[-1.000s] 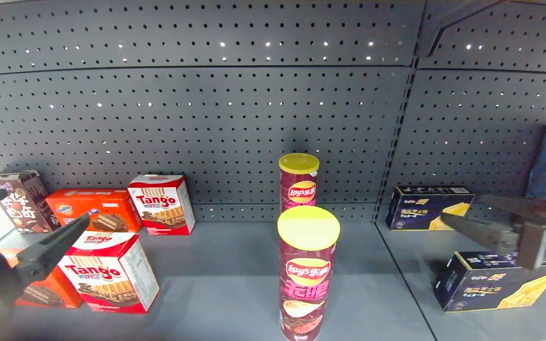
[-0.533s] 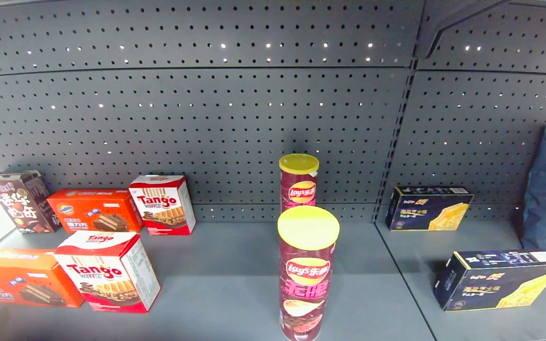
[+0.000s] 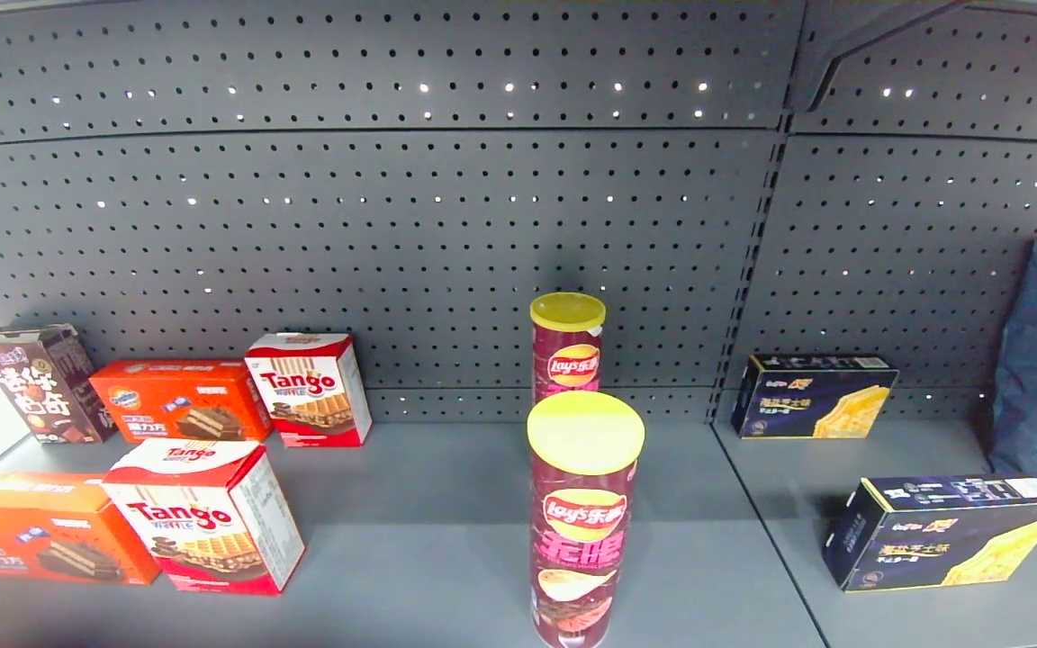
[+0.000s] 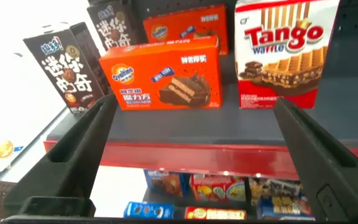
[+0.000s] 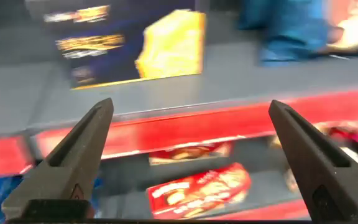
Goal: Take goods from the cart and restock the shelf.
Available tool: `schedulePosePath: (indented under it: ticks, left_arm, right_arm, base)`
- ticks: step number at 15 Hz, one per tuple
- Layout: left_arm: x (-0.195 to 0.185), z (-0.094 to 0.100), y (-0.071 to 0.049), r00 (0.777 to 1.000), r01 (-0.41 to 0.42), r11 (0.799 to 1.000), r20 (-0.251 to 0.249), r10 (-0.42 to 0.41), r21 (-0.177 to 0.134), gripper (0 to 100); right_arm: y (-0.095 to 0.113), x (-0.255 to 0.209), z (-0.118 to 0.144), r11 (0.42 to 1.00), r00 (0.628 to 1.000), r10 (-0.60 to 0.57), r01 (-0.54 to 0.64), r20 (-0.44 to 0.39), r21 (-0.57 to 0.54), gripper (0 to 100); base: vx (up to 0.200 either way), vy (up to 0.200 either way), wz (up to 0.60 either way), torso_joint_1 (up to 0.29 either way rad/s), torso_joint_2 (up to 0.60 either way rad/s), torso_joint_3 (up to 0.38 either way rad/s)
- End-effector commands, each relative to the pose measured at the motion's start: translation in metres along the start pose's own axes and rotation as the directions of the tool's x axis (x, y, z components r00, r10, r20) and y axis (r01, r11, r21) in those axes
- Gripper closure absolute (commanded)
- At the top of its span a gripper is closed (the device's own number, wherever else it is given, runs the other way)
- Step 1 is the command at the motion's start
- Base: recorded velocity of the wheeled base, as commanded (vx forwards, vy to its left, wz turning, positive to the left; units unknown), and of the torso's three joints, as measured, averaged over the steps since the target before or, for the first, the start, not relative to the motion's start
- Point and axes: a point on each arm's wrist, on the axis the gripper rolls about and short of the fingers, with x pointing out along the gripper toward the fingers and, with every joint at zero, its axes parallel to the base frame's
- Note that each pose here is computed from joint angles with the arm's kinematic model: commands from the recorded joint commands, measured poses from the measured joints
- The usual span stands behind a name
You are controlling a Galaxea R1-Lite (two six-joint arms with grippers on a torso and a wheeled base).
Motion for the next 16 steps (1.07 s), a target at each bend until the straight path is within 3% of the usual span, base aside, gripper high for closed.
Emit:
schedulePosePath:
  ticks: [1, 6, 8, 9, 12, 15, 16]
  left_arm:
    - [0.002, -0.011, -0.003, 1.0, 0.0, 1.0, 0.002, 0.0, 0.0, 0]
    - [0.003, -0.012, -0.003, 1.0, -0.005, 1.0, 0.011, 0.005, -0.008, 0]
    - [0.004, -0.015, -0.004, 1.0, 0.0, 1.0, 0.002, 0.0, -0.006, 0]
    - [0.004, -0.016, -0.005, 1.0, 0.002, 1.0, -0.001, -0.002, -0.005, 0]
    - [0.004, -0.017, -0.005, 1.0, 0.009, 1.0, -0.004, -0.009, -0.004, 0]
    - [0.005, -0.024, -0.008, 0.997, 0.074, 0.997, -0.03, -0.074, 0.002, 0]
    - [0.005, -0.024, -0.009, 0.991, 0.133, 0.991, -0.024, -0.133, 0.0, 0]
  right_arm:
    - [0.0, 0.0, -0.001, 1.0, 1.0, 0.002, -0.002, 0.003, -0.002, 0]
    - [0.0, 0.0, -0.001, 1.0, 1.0, 0.003, -0.003, 0.003, -0.002, 0]
    - [-0.002, 0.0, -0.001, 0.993, 0.993, 0.119, -0.119, 0.0, -0.015, 0]
    - [-0.003, -0.006, -0.003, 0.991, 0.988, 0.134, -0.133, 0.076, -0.016, 0]
    - [-0.003, -0.007, -0.003, 0.991, 0.986, 0.132, -0.132, 0.098, -0.014, 0]
    - [-0.003, -0.007, -0.003, 0.991, 0.986, 0.132, -0.132, 0.098, -0.014, 0]
    - [-0.003, -0.007, -0.004, 0.991, 0.987, 0.132, -0.132, 0.096, -0.014, 0]
  base:
    - [0.0, 0.0, 0.0, 0.0, 0.0, 0.0]
    - [0.0, 0.0, 0.0, 0.0, 0.0, 0.0]
    - [0.0, 0.0, 0.0, 0.0, 0.0, 0.0]
    - [0.0, 0.0, 0.0, 0.0, 0.0, 0.0]
    - [0.0, 0.0, 0.0, 0.0, 0.0, 0.0]
    - [0.0, 0.0, 0.0, 0.0, 0.0, 0.0]
    - [0.0, 0.0, 0.0, 0.0, 0.0, 0.0]
